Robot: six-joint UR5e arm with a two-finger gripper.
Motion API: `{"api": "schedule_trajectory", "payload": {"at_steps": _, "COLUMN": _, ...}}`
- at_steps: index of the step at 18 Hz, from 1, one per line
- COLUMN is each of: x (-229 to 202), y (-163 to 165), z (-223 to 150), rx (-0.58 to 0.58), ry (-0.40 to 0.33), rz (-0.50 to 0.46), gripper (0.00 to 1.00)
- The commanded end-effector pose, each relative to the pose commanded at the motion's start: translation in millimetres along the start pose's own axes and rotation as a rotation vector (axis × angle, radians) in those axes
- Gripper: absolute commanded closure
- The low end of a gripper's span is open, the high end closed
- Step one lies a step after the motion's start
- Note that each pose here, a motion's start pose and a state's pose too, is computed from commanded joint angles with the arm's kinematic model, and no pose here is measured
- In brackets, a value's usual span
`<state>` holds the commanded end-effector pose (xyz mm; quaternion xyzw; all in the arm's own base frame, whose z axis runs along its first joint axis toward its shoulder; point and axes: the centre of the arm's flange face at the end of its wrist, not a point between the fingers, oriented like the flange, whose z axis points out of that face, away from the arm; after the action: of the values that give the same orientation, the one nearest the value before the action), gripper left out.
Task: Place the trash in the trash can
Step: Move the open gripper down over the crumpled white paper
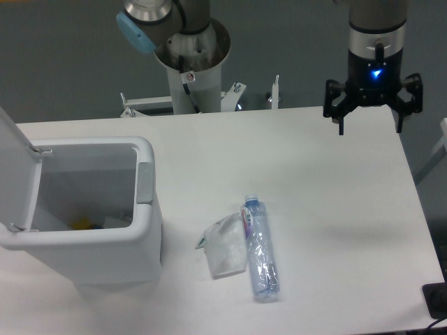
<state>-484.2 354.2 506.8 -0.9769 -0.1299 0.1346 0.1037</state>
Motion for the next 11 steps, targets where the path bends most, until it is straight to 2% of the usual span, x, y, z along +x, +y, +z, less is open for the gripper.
{"api": "schedule_trajectory", "payload": {"at_steps": 6, "x": 5, "y": -6, "z": 9, "rx": 0.006, "ry": 0.021, "rz": 0.003, "gripper": 0.0}}
{"api": "schedule_trajectory", "payload": {"at_steps": 8, "x": 13, "y": -3, "z": 27, "rx": -0.015, "ry": 0.04, "rz": 0.011, "gripper": 0.0}}
{"api": "schedule_trajectory", "payload": {"at_steps": 11, "x": 32, "y": -12, "z": 52, "rx": 0.002, "ry": 0.03, "rz": 0.036, "gripper": 0.0}}
